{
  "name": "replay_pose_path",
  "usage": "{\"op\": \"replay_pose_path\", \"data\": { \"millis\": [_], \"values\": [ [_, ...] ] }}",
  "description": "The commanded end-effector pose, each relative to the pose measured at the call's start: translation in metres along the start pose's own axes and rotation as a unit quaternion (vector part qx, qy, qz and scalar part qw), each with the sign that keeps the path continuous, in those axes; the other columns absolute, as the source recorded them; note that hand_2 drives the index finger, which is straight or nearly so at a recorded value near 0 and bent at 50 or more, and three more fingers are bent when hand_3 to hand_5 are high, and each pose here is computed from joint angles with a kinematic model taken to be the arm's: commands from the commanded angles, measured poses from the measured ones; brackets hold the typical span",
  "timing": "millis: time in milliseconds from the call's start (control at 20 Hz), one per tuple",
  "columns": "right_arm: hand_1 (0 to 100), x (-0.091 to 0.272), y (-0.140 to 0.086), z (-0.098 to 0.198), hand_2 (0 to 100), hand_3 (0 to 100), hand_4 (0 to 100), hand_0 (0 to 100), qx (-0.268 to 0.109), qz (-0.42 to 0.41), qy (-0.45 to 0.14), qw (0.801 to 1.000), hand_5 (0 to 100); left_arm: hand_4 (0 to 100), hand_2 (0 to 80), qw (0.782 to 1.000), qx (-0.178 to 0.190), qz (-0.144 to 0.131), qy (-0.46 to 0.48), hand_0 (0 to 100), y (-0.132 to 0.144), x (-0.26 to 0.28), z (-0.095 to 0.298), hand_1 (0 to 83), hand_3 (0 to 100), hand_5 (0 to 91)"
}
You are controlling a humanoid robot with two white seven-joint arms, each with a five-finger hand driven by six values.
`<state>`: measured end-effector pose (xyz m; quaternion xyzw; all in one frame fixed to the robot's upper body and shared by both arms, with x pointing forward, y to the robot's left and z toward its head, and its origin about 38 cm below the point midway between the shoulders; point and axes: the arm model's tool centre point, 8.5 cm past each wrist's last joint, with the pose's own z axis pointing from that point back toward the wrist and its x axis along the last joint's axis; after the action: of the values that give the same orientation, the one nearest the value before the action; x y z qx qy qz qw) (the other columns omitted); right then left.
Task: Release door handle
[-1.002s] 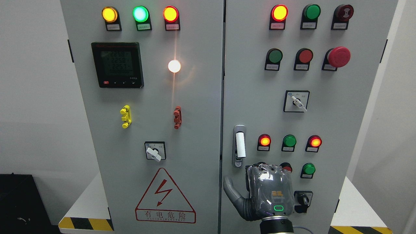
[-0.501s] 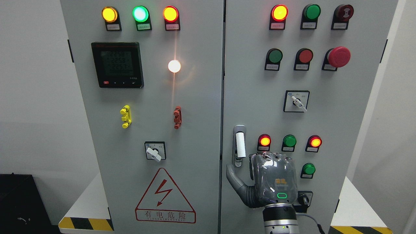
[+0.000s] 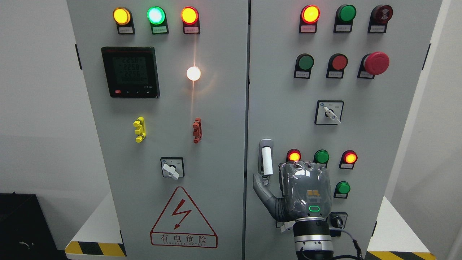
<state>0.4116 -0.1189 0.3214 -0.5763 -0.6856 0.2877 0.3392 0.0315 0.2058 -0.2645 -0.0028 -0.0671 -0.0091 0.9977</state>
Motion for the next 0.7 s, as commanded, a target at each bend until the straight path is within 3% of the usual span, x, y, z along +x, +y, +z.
{"op": "replay_pose_path", "data": {
  "millis": [0,651],
  "values": [
    [22,-0.0024,0.0037,-0.0052,100,100,100,28,0.004,0.006,0.003,1.0,100,0,0.0,1.0,0.0,0.001,0.009,12,-0.0001,-0.0112,0.0011,55.6,0,0.0],
    [27,-0.0005,0.0062,-0.0102,100,100,100,27,0.006,0.007,0.001,1.0,100,0,0.0,1.0,0.0,0.0,0.008,12,-0.0002,-0.0107,0.001,55.6,0,0.0]
  ]
}}
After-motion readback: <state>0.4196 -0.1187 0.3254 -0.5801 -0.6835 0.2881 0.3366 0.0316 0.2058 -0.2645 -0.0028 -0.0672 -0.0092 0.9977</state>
